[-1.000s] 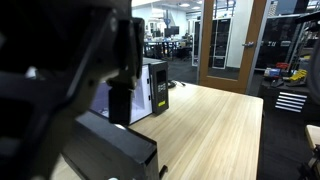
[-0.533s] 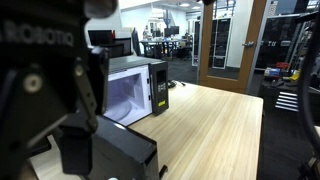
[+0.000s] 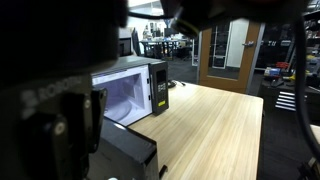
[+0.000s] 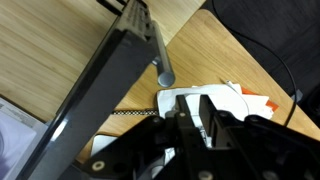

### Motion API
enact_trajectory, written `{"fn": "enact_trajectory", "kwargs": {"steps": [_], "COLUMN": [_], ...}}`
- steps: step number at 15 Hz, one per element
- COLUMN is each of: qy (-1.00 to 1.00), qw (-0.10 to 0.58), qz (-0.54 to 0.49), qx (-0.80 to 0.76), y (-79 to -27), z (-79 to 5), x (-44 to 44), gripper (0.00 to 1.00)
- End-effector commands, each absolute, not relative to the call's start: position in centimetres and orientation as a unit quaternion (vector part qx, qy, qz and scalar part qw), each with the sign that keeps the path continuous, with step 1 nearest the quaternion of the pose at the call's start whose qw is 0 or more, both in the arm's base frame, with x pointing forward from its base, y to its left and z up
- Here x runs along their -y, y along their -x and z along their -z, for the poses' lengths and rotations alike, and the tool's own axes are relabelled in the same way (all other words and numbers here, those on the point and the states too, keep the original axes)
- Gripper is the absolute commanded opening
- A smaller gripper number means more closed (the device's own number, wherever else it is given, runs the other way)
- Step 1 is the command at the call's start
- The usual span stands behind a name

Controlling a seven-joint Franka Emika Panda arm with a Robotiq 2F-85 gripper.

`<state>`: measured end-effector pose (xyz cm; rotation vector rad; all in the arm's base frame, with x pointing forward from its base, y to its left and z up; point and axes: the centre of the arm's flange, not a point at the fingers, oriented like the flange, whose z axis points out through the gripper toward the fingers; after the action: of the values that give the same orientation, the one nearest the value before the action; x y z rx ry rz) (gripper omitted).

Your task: Close the microwave door fully

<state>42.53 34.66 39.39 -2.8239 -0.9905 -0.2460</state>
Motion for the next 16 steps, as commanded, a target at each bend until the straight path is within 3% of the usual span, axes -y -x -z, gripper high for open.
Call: {"fn": "enact_trajectory", "kwargs": {"steps": [1,16], "qy": [0.946,0.979], "qw": [0.035,-0.106], "qz": [0.096,0.128], "qx": [0.309,0.116], "y": [-42.3,-45.5], "z": [-37.9,-36.8], "x": [-32.3,-18.4], "gripper": [0.0,0.0]}}
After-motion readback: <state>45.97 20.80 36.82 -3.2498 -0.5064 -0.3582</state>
